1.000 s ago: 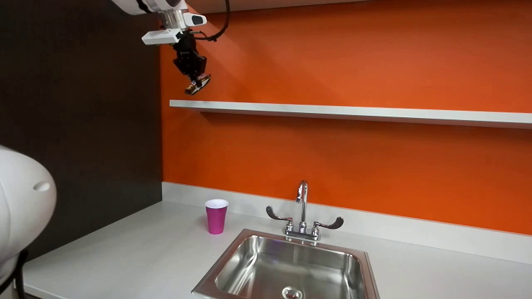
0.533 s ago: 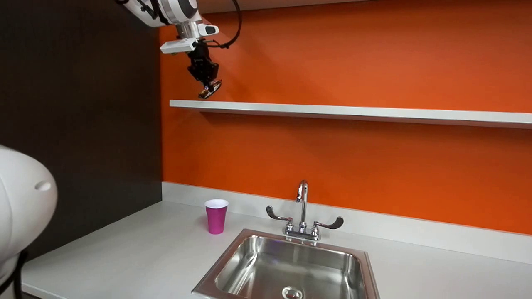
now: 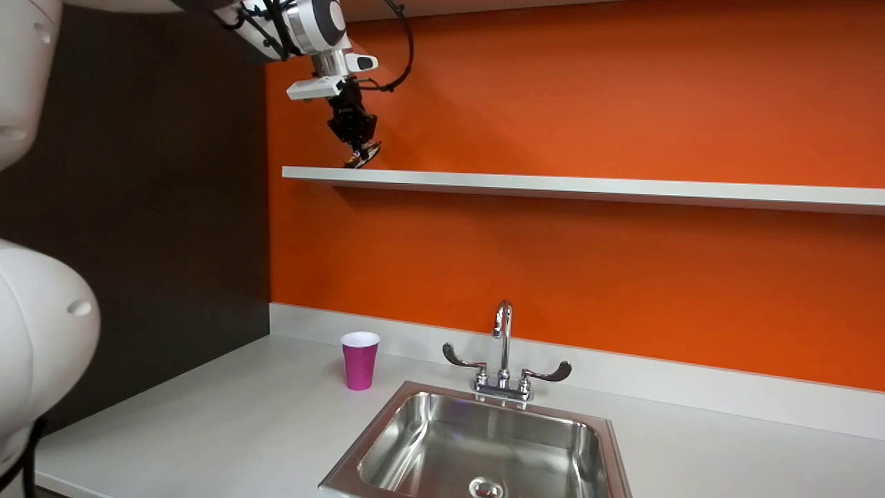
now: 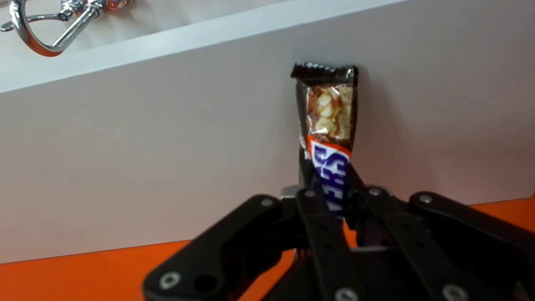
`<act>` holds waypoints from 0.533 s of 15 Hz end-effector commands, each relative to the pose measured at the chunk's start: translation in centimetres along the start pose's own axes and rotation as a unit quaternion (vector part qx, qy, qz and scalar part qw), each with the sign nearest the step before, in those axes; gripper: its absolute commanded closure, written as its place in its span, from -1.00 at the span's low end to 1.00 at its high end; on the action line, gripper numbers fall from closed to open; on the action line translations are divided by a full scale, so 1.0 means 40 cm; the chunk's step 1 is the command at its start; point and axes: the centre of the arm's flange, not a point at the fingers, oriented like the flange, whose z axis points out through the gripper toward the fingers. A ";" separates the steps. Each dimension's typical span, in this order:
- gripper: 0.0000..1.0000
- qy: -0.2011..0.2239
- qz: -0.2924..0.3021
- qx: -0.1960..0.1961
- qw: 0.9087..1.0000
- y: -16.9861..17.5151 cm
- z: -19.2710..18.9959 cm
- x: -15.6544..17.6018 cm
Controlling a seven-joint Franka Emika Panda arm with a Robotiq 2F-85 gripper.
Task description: Put the brown packet on the bottom shelf.
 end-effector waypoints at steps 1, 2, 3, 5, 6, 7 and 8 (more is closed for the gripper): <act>0.06 -0.009 -0.008 -0.009 1.000 -0.009 -0.001 0.056; -0.07 -0.012 -0.008 -0.009 1.000 -0.007 0.003 0.056; -0.24 -0.015 -0.007 -0.009 1.000 -0.005 0.007 0.054; -0.54 -0.022 -0.006 -0.009 1.000 0.003 0.008 0.047; -0.67 -0.026 -0.005 -0.010 1.000 0.010 0.005 0.037; -0.85 -0.031 -0.004 -0.010 0.999 0.016 0.000 0.026; -0.97 -0.037 -0.003 -0.010 0.999 0.022 -0.008 0.010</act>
